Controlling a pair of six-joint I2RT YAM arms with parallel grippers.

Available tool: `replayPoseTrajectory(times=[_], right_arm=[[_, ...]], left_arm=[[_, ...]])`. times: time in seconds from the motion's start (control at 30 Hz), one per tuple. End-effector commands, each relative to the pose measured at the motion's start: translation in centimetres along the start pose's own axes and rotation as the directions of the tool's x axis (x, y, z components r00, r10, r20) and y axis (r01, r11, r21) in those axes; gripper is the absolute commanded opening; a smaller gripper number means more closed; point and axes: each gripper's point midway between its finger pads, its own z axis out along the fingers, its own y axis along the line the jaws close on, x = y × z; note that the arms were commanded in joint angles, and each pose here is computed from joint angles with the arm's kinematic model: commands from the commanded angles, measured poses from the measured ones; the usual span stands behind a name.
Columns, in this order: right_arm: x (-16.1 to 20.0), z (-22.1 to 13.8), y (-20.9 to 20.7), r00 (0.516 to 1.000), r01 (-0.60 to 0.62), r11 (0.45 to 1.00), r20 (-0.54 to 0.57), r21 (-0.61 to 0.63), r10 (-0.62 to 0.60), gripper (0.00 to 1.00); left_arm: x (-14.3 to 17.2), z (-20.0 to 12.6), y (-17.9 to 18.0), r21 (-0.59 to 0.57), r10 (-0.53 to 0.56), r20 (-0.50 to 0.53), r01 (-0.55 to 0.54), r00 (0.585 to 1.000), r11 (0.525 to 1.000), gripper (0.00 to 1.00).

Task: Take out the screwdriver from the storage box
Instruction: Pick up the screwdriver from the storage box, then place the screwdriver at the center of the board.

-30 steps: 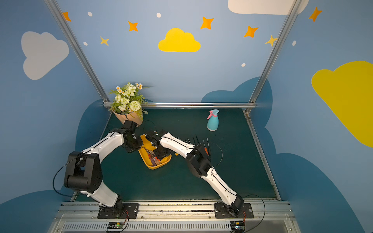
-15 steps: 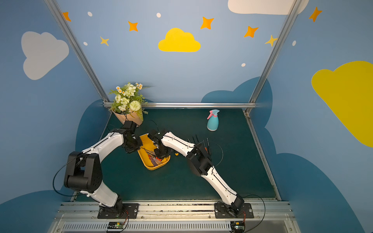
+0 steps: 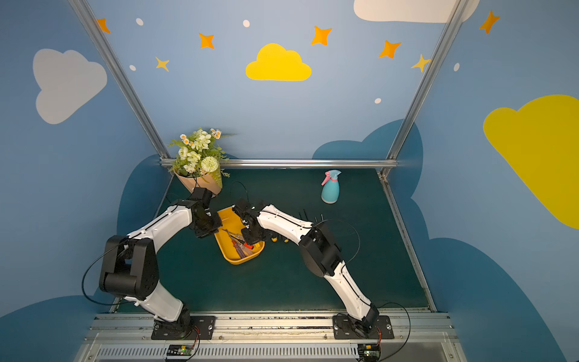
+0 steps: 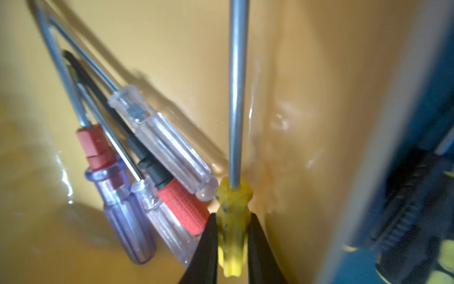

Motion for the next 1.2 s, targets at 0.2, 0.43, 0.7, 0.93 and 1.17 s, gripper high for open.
replayPoseTrajectory(times=[0.2,0.43,0.7,0.93,1.17], right_arm=[[-2.7,-4.5,-1.0,0.987,0.014,1.0,0.158,0.02,-0.017,0.0],[-3.8,-7.4,-1.1,0.97,-0.009,0.999,0.242,-0.034,0.017,0.0],[-3.8,-6.9,-3.4,0.975,-0.05,0.998,0.213,-0.029,0.055,0.0],[-2.8,-3.1,-4.3,0.996,-0.043,0.998,0.081,-0.036,0.046,0.0],[-1.8,-0.2,-4.2,0.997,-0.059,0.997,-0.061,-0.055,0.055,0.0]], left_arm=[[0.4,-0.4,0.3,0.001,0.025,-0.019,-0.025,0.999,1.0,0.02],[0.5,-0.3,1.0,-0.016,0.021,-0.022,-0.022,1.0,1.0,0.02],[0.3,-1.0,2.0,-0.019,0.005,-0.012,-0.005,1.0,1.0,0.02],[0.1,-1.7,2.7,-0.012,-0.011,0.002,0.011,1.0,1.0,0.03],[0.1,-1.8,3.1,-0.013,-0.018,0.001,0.018,1.0,1.0,0.03]])
